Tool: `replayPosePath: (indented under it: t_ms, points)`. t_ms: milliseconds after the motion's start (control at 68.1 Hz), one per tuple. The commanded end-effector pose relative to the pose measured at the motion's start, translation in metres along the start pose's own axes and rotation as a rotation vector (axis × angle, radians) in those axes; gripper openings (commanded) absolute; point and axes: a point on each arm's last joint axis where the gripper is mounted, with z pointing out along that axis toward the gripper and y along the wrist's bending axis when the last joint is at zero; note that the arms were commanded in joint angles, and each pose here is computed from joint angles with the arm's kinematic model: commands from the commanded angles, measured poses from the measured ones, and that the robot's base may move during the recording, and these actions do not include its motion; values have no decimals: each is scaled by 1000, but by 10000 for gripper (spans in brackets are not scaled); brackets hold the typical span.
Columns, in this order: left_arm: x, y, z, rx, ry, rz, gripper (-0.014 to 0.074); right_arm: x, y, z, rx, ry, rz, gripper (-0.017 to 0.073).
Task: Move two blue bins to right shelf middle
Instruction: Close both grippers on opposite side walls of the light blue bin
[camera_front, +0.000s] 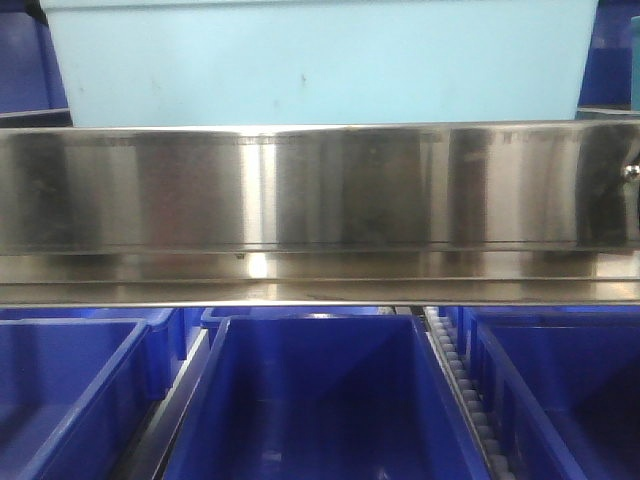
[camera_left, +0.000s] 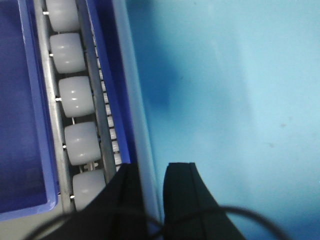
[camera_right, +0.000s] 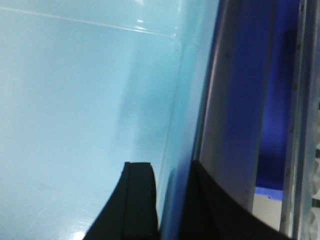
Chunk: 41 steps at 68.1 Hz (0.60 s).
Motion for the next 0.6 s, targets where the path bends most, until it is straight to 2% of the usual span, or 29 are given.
replayPosePath:
  t_ms: [0,279,441,588]
  points:
    - [-2,0,-5,8,-22,0,-111,0,-4,-7,28,-19,-18,-153]
    - [3,-1,-32,15,-69,4,-111,5,-2,-45,15,-122,-18,-153]
    - [10,-3,-70,30,-171,10,-111,12,0,-81,0,-240,-24,-153]
    - [19,-7,-112,71,-316,8,-111,20,2,-117,-15,-359,-30,-153]
